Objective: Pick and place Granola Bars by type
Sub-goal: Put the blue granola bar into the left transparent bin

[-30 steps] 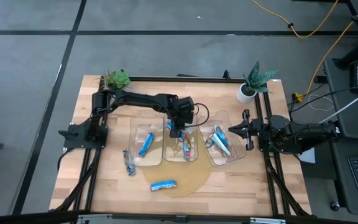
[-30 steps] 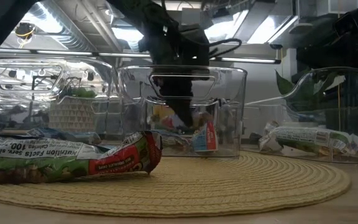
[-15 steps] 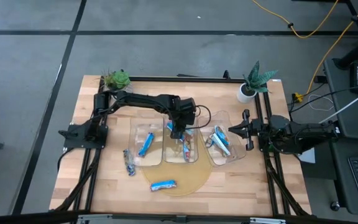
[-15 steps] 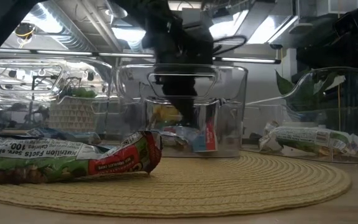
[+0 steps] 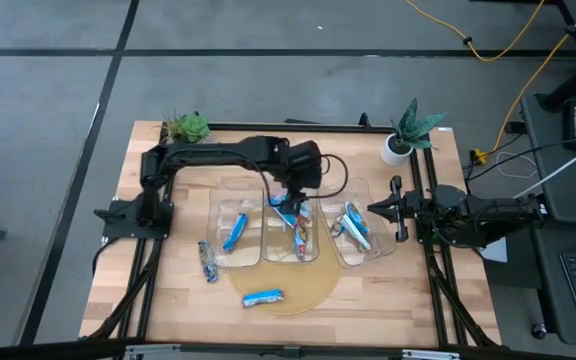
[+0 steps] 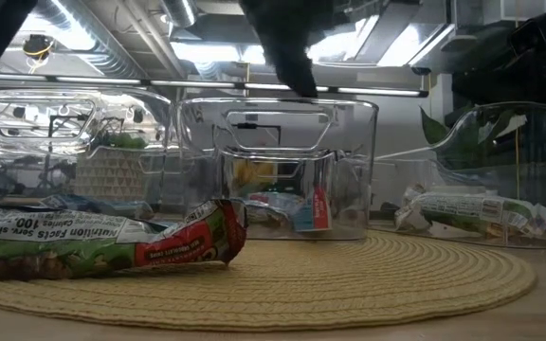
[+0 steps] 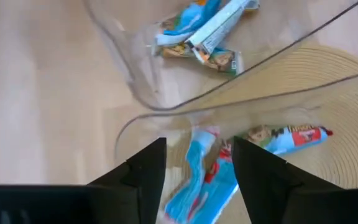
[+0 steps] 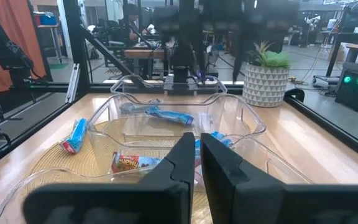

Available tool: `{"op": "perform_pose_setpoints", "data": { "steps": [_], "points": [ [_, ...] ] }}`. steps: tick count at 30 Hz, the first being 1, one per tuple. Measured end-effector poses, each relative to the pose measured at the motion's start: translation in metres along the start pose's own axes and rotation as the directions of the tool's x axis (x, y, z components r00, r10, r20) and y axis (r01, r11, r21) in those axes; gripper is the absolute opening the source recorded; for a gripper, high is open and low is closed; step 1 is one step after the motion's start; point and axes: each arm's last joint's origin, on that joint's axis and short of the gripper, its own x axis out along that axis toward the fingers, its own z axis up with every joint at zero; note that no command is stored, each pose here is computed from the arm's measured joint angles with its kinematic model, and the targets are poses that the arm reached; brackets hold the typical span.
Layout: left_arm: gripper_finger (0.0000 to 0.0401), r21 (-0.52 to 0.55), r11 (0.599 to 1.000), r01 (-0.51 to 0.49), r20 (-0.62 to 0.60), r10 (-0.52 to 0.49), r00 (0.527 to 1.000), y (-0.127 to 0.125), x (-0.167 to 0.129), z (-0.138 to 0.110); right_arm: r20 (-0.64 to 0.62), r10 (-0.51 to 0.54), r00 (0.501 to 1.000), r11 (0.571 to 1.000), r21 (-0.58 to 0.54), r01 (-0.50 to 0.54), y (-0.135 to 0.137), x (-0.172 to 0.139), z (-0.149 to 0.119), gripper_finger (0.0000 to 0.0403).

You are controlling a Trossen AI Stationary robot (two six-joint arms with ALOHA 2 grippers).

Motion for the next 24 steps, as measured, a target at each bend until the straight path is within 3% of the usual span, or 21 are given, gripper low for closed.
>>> {"op": "perform_pose_setpoints", "data": {
  "steps": [13, 24],
  "points": [
    [0.0132, -0.132, 0.971, -0.197, -0.008, 0.198, 0.98, -0.041, -0.114, -0.018, 0.0, 0.002, 1.0, 1.0, 0.0, -0.002, 0.0, 0.0, 0.0, 0.0031],
    [0.013, -0.272, 0.911, -0.31, -0.02, 0.317, 0.948, -0.093, -0.169, -0.041, 0.001, 0.001, 1.0, 1.0, 0.0, -0.001, 0.0, 0.0, 0.0, 0.0031]
  ]
}}
